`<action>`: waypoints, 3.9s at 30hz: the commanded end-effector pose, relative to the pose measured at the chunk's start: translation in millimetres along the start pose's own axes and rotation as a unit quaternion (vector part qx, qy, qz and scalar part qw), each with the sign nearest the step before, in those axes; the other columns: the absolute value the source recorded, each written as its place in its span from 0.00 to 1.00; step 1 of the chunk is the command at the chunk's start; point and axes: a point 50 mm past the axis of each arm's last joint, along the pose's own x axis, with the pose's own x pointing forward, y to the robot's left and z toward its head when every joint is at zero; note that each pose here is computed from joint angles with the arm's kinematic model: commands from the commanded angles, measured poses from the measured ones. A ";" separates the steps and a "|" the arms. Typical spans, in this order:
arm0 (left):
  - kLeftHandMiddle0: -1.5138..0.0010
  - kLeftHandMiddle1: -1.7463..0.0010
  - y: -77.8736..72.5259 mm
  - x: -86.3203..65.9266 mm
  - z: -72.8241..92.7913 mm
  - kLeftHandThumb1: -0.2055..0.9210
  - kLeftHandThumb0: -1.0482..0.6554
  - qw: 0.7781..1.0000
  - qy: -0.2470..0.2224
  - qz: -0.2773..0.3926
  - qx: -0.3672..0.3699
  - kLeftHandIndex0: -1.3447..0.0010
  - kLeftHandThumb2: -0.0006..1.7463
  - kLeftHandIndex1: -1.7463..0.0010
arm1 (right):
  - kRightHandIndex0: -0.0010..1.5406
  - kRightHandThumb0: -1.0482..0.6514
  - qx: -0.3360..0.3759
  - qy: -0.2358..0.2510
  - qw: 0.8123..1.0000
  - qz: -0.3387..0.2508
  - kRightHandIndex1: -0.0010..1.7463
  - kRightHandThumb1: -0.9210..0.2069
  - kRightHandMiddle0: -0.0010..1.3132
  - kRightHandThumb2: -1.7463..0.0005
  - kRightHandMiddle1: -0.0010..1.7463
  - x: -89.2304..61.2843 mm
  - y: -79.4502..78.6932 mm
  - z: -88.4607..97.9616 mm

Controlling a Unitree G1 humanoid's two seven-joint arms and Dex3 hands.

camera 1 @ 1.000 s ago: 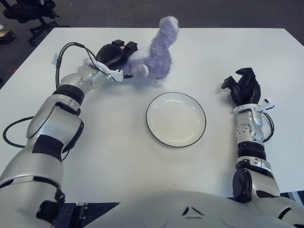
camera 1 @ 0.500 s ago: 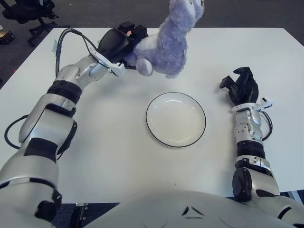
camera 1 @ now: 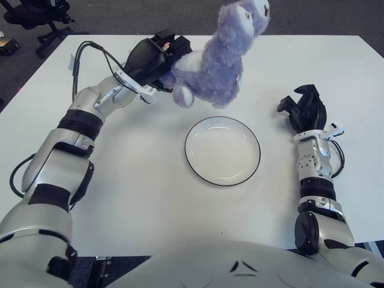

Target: Put the doll into the plate.

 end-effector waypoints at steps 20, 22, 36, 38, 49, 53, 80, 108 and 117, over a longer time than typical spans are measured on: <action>0.41 0.00 -1.8 3.3 41.6 0.70 0.66 0.996 -0.072 0.006 -0.045 0.52 0.36 0.00 | 0.55 0.40 -0.008 0.056 0.998 -0.025 1.00 0.16 0.24 0.57 1.00 -12.0 -2.2 -14.6; 0.41 0.00 -1.6 3.3 41.7 0.71 0.66 0.996 -0.072 0.005 -0.045 0.52 0.35 0.00 | 0.55 0.40 -0.008 0.056 0.998 -0.026 1.00 0.16 0.24 0.57 1.00 -12.1 -2.0 -14.5; 0.47 0.00 -12.5 6.6 58.9 0.92 0.62 0.992 -0.083 -0.038 -0.086 0.59 0.13 0.00 | 0.55 0.40 -0.013 0.065 0.997 -0.028 1.00 0.17 0.24 0.56 1.00 -12.6 0.8 -13.5; 0.47 0.00 -12.2 6.6 59.1 0.92 0.62 0.992 -0.082 -0.040 -0.087 0.59 0.12 0.00 | 0.55 0.40 -0.013 0.066 0.997 -0.028 1.00 0.17 0.25 0.56 1.00 -12.6 0.8 -13.4; 0.46 0.00 -23.1 6.9 70.7 0.94 0.63 0.984 -0.101 -0.016 -0.147 0.58 0.10 0.00 | 0.54 0.39 -0.021 0.074 0.997 -0.029 1.00 0.18 0.25 0.55 1.00 -12.8 2.5 -12.7; 0.46 0.00 -23.2 6.8 70.6 0.94 0.63 0.984 -0.101 -0.016 -0.148 0.58 0.10 0.00 | 0.54 0.39 -0.021 0.074 0.997 -0.029 1.00 0.19 0.25 0.55 1.00 -12.9 2.6 -12.6; 0.50 0.00 -42.6 1.8 81.4 0.99 0.61 0.981 -0.080 -0.073 -0.163 0.62 0.07 0.00 | 0.53 0.39 -0.028 0.081 0.996 -0.025 1.00 0.20 0.26 0.54 1.00 -13.1 3.2 -11.3; 0.65 0.67 -40.7 2.7 87.6 1.00 0.18 0.981 -0.070 -0.143 -0.106 0.74 0.31 0.67 | 0.52 0.39 -0.031 0.083 0.996 -0.019 1.00 0.19 0.26 0.54 1.00 -12.9 2.6 -11.0; 0.65 0.92 -40.2 2.4 89.2 1.00 0.12 0.980 -0.070 -0.148 -0.112 0.74 0.40 0.85 | 0.52 0.39 -0.034 0.084 0.996 -0.018 1.00 0.19 0.25 0.54 1.00 -13.3 2.6 -10.1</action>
